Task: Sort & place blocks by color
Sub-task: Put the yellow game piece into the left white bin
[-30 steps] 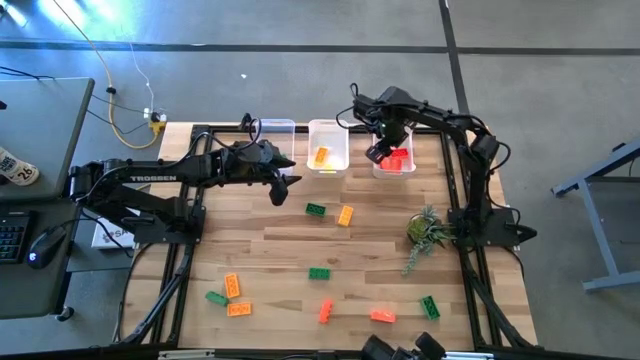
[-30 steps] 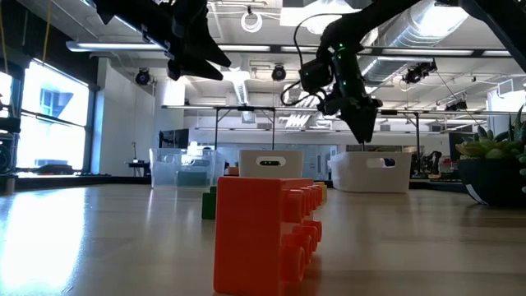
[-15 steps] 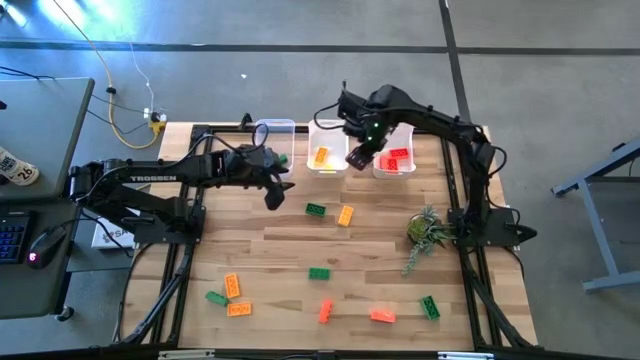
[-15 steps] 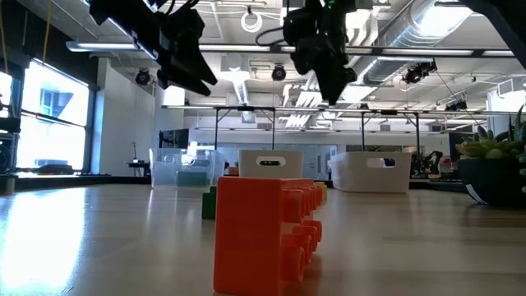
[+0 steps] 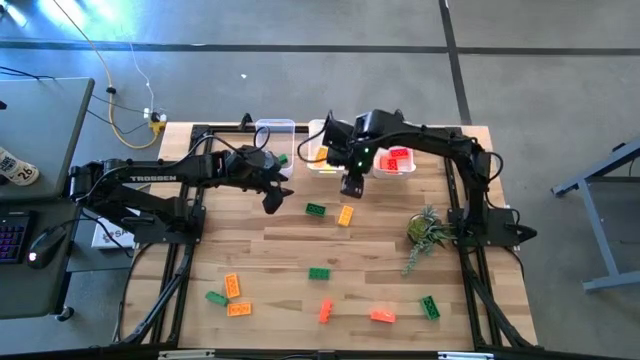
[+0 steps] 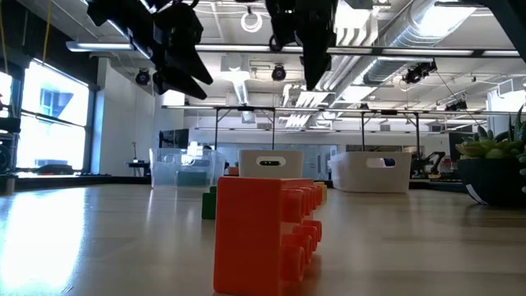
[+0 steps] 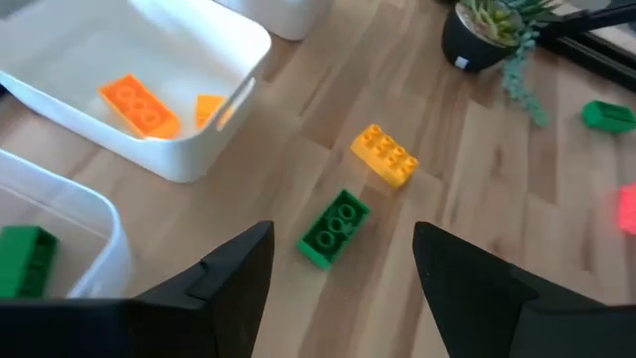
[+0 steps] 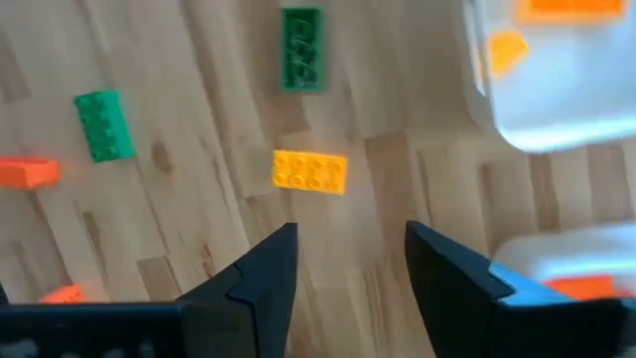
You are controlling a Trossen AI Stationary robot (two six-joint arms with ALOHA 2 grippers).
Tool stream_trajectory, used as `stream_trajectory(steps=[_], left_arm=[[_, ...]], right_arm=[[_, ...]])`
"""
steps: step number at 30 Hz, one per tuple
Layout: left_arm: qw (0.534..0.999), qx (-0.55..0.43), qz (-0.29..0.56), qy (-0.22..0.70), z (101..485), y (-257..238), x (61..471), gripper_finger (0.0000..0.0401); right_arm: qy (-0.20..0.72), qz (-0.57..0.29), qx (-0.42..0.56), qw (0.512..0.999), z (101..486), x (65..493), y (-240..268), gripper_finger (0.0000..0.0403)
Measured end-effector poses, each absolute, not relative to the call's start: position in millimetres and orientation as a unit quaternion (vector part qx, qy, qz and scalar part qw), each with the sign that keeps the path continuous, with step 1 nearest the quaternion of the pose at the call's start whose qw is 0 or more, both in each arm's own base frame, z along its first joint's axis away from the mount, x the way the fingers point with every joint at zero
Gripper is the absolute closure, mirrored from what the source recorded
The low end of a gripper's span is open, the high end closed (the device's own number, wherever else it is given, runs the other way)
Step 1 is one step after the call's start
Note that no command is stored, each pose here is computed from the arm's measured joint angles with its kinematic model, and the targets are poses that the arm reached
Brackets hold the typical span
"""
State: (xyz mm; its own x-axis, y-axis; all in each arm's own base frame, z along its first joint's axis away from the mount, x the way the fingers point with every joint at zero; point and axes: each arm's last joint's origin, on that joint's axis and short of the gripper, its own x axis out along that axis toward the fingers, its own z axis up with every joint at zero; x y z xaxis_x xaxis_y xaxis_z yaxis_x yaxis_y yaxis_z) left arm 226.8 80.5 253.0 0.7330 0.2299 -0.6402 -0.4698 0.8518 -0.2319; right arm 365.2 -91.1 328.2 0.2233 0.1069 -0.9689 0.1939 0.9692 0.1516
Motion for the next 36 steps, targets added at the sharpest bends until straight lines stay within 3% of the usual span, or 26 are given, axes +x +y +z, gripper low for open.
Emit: stream_trajectory(steps=[8,16,21,36], left_arm=[[0.895,-0.254,0.192,0.311,252,71,229,0.0172],[0.885,-0.297,0.175,0.313,251,51,234,0.0172],[0.884,-0.287,0.150,0.337,249,35,234,0.0172],[0.866,-0.278,0.127,0.395,242,13,229,0.0172]], right_arm=[[0.621,0.086,-0.083,0.774,327,375,-58,0.0162],[0.613,0.201,-0.207,0.736,311,386,-38,0.0160],[0.622,0.236,-0.225,0.711,291,397,-29,0.0160],[0.704,0.228,-0.188,0.645,229,412,-29,0.0160]])
